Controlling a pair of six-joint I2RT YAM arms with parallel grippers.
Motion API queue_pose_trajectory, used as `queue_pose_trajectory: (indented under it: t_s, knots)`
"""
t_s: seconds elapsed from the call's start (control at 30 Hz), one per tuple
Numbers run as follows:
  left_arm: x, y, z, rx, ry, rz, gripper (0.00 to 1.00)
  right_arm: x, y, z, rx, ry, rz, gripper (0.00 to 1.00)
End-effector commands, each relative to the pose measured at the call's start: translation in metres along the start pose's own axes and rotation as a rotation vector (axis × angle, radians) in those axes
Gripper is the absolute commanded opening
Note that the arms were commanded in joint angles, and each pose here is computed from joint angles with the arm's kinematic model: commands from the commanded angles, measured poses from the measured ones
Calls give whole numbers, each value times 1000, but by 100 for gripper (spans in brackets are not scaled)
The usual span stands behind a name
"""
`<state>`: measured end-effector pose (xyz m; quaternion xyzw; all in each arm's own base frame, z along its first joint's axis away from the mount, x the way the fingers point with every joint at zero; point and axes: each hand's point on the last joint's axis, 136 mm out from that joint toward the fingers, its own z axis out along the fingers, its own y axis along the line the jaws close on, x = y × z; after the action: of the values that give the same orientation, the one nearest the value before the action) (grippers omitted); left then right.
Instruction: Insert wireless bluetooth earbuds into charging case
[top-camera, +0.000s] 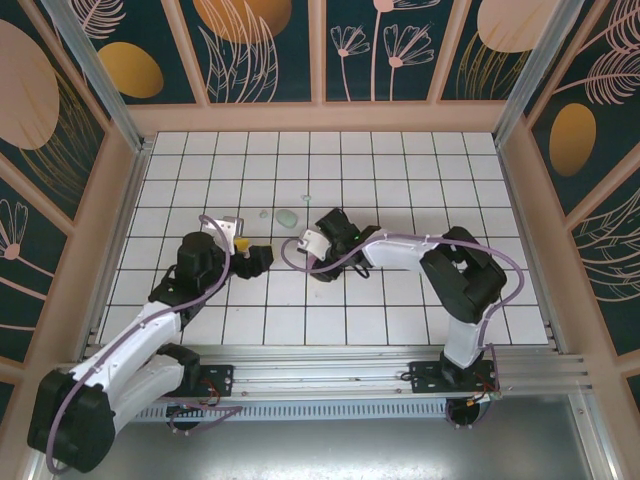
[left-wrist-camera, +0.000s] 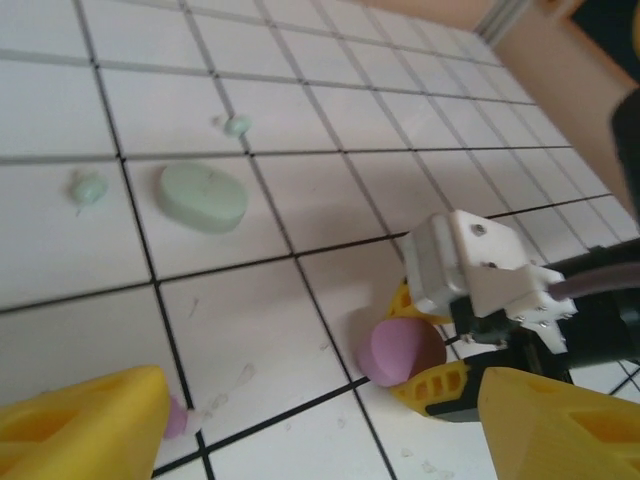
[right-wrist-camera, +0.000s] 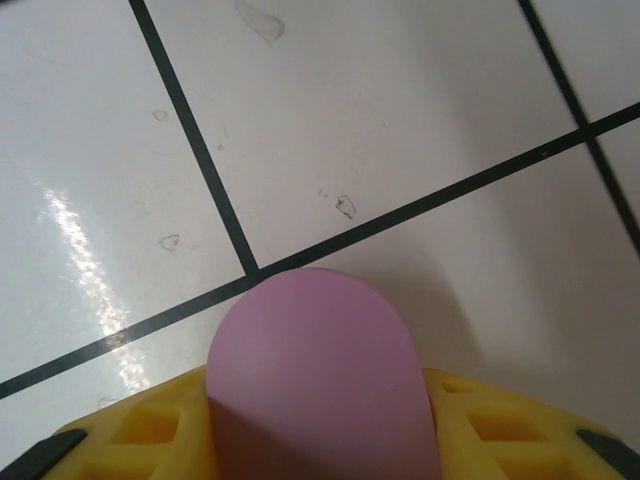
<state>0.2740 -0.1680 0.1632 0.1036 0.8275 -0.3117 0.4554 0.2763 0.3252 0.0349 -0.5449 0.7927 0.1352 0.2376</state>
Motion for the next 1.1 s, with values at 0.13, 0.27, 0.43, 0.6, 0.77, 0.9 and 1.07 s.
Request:
queue_pose_trajectory:
  t_s: [0.13, 0.27, 0.43, 0.6, 0.77, 0.9, 1.07]
  knots:
    - [-24, -47, -19, 198, -110, 413, 74, -31, 5, -55, 13, -106, -8, 27]
    - [-30, -64, -23, 284, -139, 514, 72, -46, 10, -83, 2, -166, -28, 26]
    - [-34, -79, -24, 361, -190, 664, 74, -63, 25, -117, -49, -271, -85, 27]
    - [-28, -90, -18, 457, -178, 736, 74, -73, 43, -143, -109, -357, -184, 25]
    - [-27, -104, -19, 566, -197, 732, 73, -77, 55, -158, -167, -376, -265, 25]
    - [-27, -115, -22, 626, -207, 735, 73, -78, 60, -163, -188, -369, -311, 25]
    - [-20, -118, -20, 642, -180, 746, 73, -83, 60, -168, -186, -385, -349, 25]
